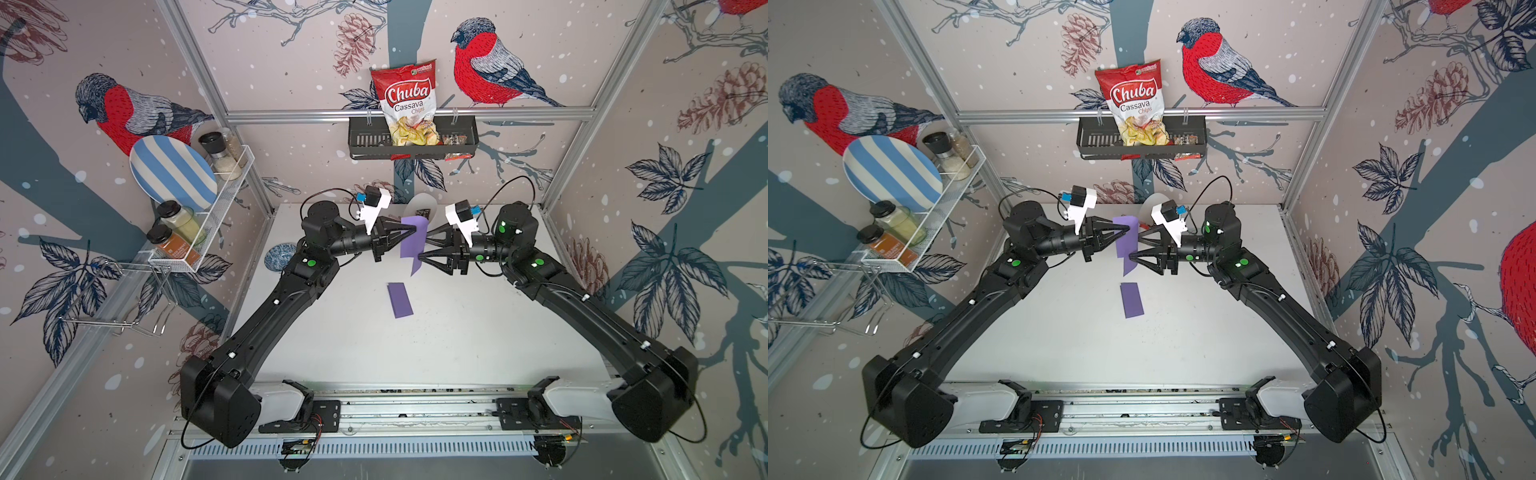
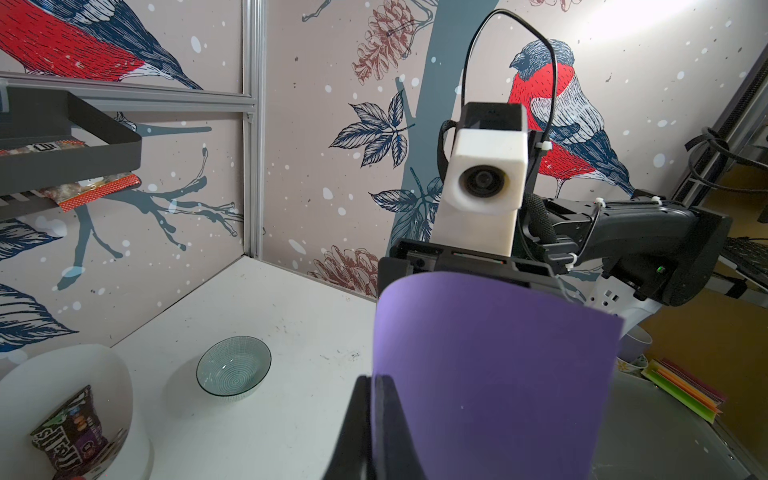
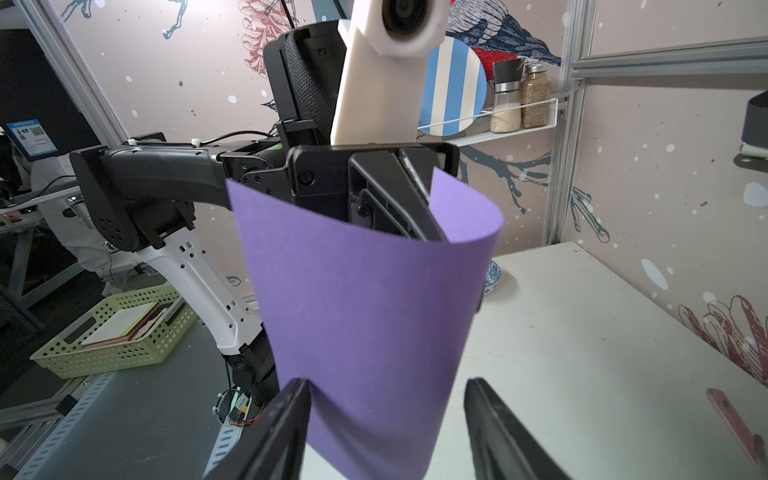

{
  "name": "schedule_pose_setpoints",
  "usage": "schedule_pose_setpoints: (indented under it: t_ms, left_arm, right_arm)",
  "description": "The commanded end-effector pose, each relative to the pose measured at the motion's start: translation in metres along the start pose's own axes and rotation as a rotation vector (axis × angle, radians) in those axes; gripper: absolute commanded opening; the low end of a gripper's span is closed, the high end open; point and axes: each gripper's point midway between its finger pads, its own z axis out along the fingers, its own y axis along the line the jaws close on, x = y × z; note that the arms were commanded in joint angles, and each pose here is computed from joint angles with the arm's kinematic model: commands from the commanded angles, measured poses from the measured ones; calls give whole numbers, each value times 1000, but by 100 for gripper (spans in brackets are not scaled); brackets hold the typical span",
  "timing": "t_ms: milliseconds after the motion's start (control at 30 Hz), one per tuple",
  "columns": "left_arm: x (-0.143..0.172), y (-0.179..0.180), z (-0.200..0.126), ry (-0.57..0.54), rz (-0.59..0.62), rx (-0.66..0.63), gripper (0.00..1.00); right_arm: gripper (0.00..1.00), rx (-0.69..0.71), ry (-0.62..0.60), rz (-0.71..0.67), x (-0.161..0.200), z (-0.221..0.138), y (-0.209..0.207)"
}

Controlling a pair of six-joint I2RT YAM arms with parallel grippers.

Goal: Fold the square paper along the opposite sides
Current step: Fold the paper.

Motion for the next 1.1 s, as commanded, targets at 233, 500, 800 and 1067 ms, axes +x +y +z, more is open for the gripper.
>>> schedule_pose_setpoints:
  t_ms: [233,500,800,1067]
  left_arm:
    - [-12,-19,-5,-31,37,74,0]
    - [-10,-24,-5,-28,23,114,0]
    - [-6,-23,-3,-19,6,125,0]
    - [-5,-24,-3,-18,7,131,0]
  right_arm:
    - [64,4,1,-17,0,8,-7]
    - [61,6,-3,-24,-1,10,-9]
    - [54,-2,-12,-35,-3,10,-8]
    - [50,-29,-9,-39,-1,11,-4]
